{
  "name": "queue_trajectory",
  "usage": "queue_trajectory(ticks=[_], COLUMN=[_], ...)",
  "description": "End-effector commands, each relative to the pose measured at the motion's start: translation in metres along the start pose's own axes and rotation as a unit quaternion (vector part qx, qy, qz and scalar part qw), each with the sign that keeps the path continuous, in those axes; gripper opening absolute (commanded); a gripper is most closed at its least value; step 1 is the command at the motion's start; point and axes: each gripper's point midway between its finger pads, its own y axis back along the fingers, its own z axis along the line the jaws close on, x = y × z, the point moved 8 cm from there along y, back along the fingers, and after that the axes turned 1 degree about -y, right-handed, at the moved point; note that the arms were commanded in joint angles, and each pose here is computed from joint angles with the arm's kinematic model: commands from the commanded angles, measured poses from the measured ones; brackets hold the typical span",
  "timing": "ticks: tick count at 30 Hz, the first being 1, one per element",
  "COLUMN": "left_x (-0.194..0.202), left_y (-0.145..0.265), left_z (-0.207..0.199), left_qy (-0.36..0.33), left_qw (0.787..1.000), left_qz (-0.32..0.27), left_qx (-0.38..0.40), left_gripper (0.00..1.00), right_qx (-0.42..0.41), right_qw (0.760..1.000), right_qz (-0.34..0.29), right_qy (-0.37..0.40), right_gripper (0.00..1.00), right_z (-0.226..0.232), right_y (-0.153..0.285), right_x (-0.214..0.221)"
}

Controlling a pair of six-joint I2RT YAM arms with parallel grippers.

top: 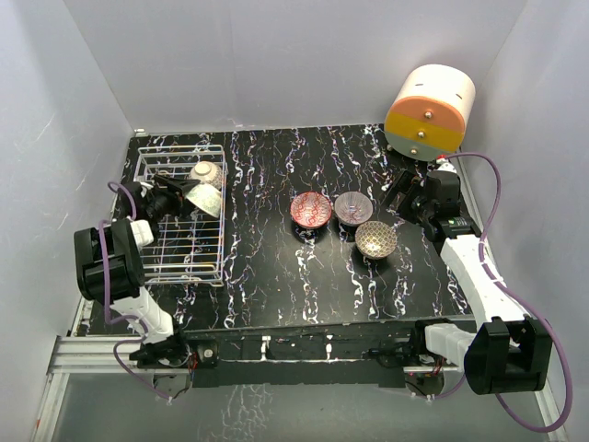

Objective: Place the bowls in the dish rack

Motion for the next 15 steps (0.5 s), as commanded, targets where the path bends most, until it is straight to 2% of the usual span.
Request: queue_trajectory(ticks=[1,15], left_x=[0.007,0.007], left_y=[0.008,0.036], left_z=[0.019,-0.018], left_qy=[-0.024,-0.11], left_qw=[0.994,0.985], left_qz=[0.001,-0.022], left_qx=[-0.106,-0.127], left_gripper=[0.63,0.66], right_qx=[-0.011,-0.013], right_qw=[0.999,0.999], right_qz=[-0.029,-0.03], right_qy=[0.008,0.006], right_gripper=[0.98,0.98], right_z=[0.003,0.002], right_y=[0.0,0.002], right_x=[-0.01,-0.008])
